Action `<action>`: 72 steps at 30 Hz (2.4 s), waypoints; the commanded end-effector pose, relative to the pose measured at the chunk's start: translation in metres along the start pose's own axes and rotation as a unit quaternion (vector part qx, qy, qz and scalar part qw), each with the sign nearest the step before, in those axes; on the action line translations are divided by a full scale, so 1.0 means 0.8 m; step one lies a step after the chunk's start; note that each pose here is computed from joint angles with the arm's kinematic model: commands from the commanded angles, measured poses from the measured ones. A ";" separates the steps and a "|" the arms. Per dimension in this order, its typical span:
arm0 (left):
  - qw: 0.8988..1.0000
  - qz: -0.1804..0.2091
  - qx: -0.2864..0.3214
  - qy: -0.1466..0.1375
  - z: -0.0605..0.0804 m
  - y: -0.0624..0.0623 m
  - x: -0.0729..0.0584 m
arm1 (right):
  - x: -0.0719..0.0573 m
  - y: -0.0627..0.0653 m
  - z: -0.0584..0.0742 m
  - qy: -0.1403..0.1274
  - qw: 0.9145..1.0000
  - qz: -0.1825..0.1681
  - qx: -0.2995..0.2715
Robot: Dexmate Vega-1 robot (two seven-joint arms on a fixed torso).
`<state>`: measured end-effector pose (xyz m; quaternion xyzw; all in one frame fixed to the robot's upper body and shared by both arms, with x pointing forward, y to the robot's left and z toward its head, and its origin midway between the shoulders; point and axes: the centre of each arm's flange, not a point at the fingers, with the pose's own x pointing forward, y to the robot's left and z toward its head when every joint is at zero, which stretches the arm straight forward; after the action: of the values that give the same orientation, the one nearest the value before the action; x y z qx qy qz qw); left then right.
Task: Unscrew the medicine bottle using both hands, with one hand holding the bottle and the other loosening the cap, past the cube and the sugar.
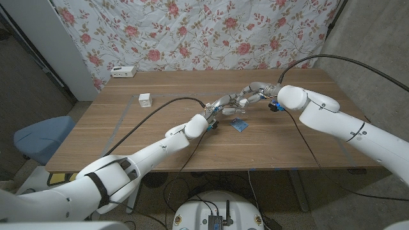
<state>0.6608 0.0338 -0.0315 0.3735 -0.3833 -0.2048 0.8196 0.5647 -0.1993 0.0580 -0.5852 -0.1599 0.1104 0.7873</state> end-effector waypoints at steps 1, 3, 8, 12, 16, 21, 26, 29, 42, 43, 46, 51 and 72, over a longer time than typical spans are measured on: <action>1.000 0.000 -0.001 -0.002 0.000 0.001 0.001 | 0.001 -0.001 0.000 -0.006 1.000 0.018 0.012; 1.000 0.000 -0.001 -0.002 -0.001 0.001 0.001 | 0.002 -0.001 -0.001 -0.007 1.000 0.020 0.011; 1.000 0.001 -0.001 -0.002 -0.001 0.001 0.002 | 0.002 -0.003 -0.001 -0.009 1.000 0.024 0.015; 1.000 0.000 0.000 -0.002 -0.001 0.002 0.003 | 0.002 -0.004 -0.001 -0.009 0.999 0.028 0.015; 1.000 0.000 0.001 -0.003 -0.001 0.002 0.004 | 0.002 -0.005 -0.001 -0.009 0.999 0.031 0.016; 1.000 -0.001 0.001 -0.003 -0.001 0.002 0.004 | 0.001 -0.007 -0.001 -0.008 0.999 0.033 0.016; 1.000 -0.001 0.002 -0.003 -0.001 0.002 0.004 | 0.001 -0.008 -0.002 -0.006 0.999 0.034 0.015; 1.000 -0.001 0.002 -0.003 0.000 0.002 0.004 | 0.000 -0.007 -0.002 -0.005 0.999 0.034 0.016; 1.000 -0.002 0.004 -0.005 0.001 0.000 0.003 | -0.007 -0.007 -0.001 0.014 1.000 0.017 0.006; 1.000 -0.002 0.004 -0.005 0.001 0.000 0.003 | -0.008 -0.007 0.000 0.017 1.000 0.016 0.005; 1.000 -0.001 0.004 -0.006 0.002 0.000 0.002 | -0.009 -0.007 0.001 0.024 1.000 0.011 0.002; 1.000 -0.002 0.004 -0.006 0.003 -0.001 0.001 | -0.011 -0.007 0.002 0.028 1.000 0.009 -0.002; 1.000 -0.001 0.004 -0.007 0.004 -0.003 -0.001 | -0.013 -0.006 0.008 0.068 0.997 0.007 -0.044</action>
<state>0.6581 0.0309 -0.0315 0.3752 -0.3896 -0.2072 0.8151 0.5541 -0.2008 0.0630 -0.6095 -0.1176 0.0806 0.7799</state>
